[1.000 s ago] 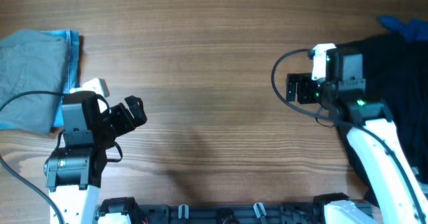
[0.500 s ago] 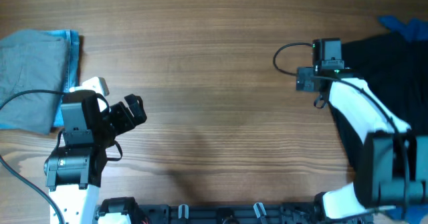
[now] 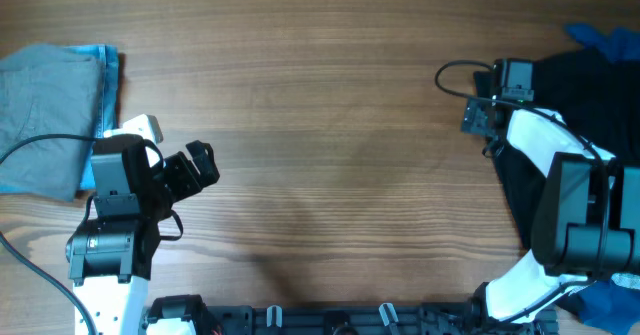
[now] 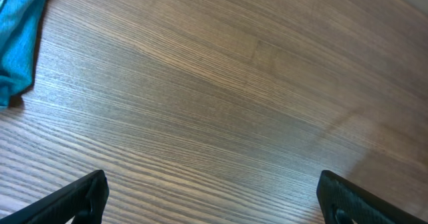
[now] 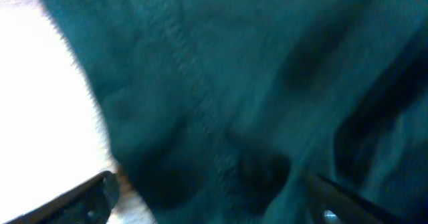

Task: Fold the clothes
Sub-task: 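Reach the right gripper to the black garment and grasp its edge, then drag the black garment leftward to the table center with the right gripper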

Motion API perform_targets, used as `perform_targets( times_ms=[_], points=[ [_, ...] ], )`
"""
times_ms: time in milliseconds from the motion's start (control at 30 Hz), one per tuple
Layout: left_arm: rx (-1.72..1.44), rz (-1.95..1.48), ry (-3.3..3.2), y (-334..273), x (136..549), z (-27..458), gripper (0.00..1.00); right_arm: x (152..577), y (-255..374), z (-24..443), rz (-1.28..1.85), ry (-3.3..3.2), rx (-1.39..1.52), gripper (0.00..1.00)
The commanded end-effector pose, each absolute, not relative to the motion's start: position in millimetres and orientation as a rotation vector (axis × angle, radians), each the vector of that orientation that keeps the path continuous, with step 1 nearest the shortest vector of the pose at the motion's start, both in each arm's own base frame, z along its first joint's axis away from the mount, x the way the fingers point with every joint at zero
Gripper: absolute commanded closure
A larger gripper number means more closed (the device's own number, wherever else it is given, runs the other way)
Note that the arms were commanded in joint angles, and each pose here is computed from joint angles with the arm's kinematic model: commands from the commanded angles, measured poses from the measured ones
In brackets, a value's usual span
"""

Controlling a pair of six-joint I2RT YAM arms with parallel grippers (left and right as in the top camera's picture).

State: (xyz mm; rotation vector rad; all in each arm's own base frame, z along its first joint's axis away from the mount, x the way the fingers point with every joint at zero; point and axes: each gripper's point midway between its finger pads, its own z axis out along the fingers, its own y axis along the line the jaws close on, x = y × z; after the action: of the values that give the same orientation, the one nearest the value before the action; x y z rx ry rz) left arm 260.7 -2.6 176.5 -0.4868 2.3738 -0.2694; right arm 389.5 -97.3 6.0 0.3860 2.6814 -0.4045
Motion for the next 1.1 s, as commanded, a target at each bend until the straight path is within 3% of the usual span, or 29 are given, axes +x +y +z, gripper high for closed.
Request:
perform_targets(
  times_ms=[0,33,100,200,300,500,833,1067],
  points=[
    [-0.477,-0.285,2.351,-4,264,186,0.0,367,-105,-30,-0.417,2.792,0.427,0.32],
    [-0.477,-0.285,2.351,-4,264,186,0.0,367,-106,-30,-0.417,2.79,0.433,0.52],
    [-0.477,-0.285,2.351,-4,264,186,0.0,368,-106,-29,-0.416,2.788,0.434,0.7],
    [-0.477,-0.285,2.351,-4,264,186,0.0,366,-105,-30,-0.415,2.794,0.435,0.79],
    [-0.477,-0.285,2.352,-4,264,186,0.0,371,-97,-27,-0.343,2.799,0.421,0.95],
    [-0.477,-0.285,2.351,-4,264,186,0.0,387,-94,11,-0.292,2.753,0.412,0.96],
    [-0.477,-0.285,2.351,-4,264,186,0.0,438,-90,201,-0.199,2.389,0.332,0.96],
    [-0.477,-0.285,2.351,-4,264,186,0.0,433,-46,282,0.088,2.193,0.195,0.96]
  ],
)
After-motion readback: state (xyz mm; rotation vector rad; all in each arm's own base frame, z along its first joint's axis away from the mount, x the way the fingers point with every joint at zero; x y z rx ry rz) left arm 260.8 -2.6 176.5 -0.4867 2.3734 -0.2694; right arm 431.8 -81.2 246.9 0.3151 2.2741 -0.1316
